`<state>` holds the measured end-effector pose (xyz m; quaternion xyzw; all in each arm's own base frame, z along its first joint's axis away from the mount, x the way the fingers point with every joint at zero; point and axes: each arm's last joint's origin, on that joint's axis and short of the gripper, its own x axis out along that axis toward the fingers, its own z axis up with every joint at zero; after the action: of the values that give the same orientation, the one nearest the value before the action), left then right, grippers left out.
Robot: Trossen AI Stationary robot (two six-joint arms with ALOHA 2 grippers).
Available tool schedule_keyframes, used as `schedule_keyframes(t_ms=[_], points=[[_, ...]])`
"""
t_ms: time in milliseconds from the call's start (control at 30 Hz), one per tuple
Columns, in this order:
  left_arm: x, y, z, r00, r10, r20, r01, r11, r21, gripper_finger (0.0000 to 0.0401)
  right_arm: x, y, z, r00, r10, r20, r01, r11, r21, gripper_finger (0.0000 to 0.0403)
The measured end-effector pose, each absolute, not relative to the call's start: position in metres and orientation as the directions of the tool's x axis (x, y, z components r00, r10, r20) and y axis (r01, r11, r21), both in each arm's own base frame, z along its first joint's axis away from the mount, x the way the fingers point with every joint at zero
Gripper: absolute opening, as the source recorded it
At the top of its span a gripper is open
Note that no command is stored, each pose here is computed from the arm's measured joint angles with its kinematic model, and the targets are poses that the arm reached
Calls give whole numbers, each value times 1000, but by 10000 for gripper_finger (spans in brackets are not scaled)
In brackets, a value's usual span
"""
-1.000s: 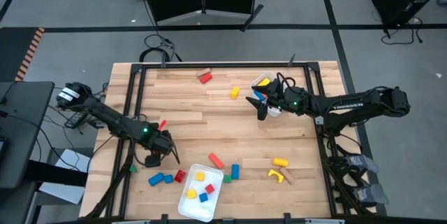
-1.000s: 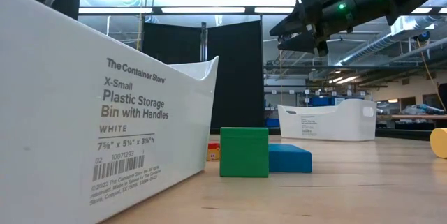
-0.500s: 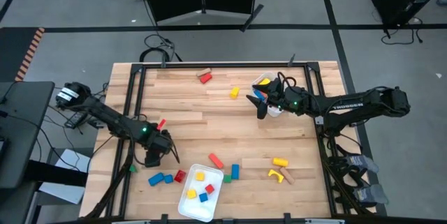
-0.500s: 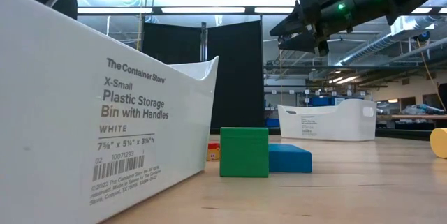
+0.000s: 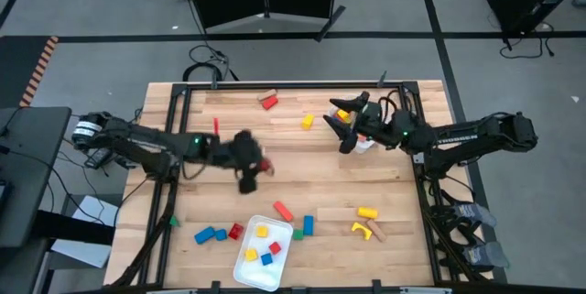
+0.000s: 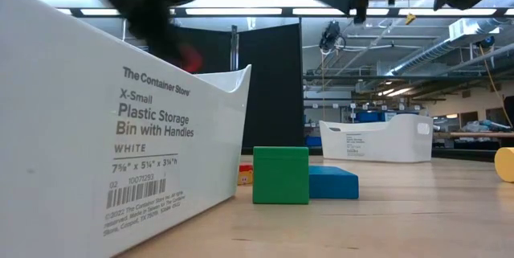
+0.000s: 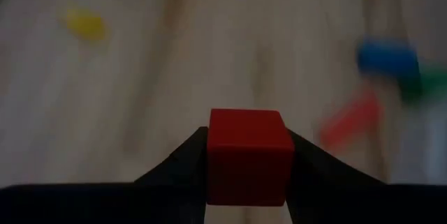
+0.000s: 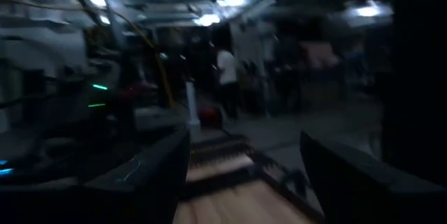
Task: Sort blocks by size
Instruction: Put the red square block into the bottom white bin
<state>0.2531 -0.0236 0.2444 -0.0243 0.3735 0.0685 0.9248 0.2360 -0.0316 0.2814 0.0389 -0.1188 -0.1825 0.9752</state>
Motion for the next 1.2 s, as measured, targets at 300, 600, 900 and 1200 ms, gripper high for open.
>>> schedule_keyframes(t_ms=[300,600,900,1200], points=[[266,-42,239,588,-522,-618,439,848,-298,141,240,-10,296,928,-269,259,276,961,8,280],[267,-96,234,445,-722,-530,591,682,-432,141,240,-18,292,912,-351,211,357,934,12,270],[282,-130,215,453,-739,-499,578,670,-467,141,241,-15,291,917,-342,204,330,940,89,254],[279,-141,214,483,-710,-512,526,703,-479,259,242,-2,286,943,-298,150,283,952,115,257]])
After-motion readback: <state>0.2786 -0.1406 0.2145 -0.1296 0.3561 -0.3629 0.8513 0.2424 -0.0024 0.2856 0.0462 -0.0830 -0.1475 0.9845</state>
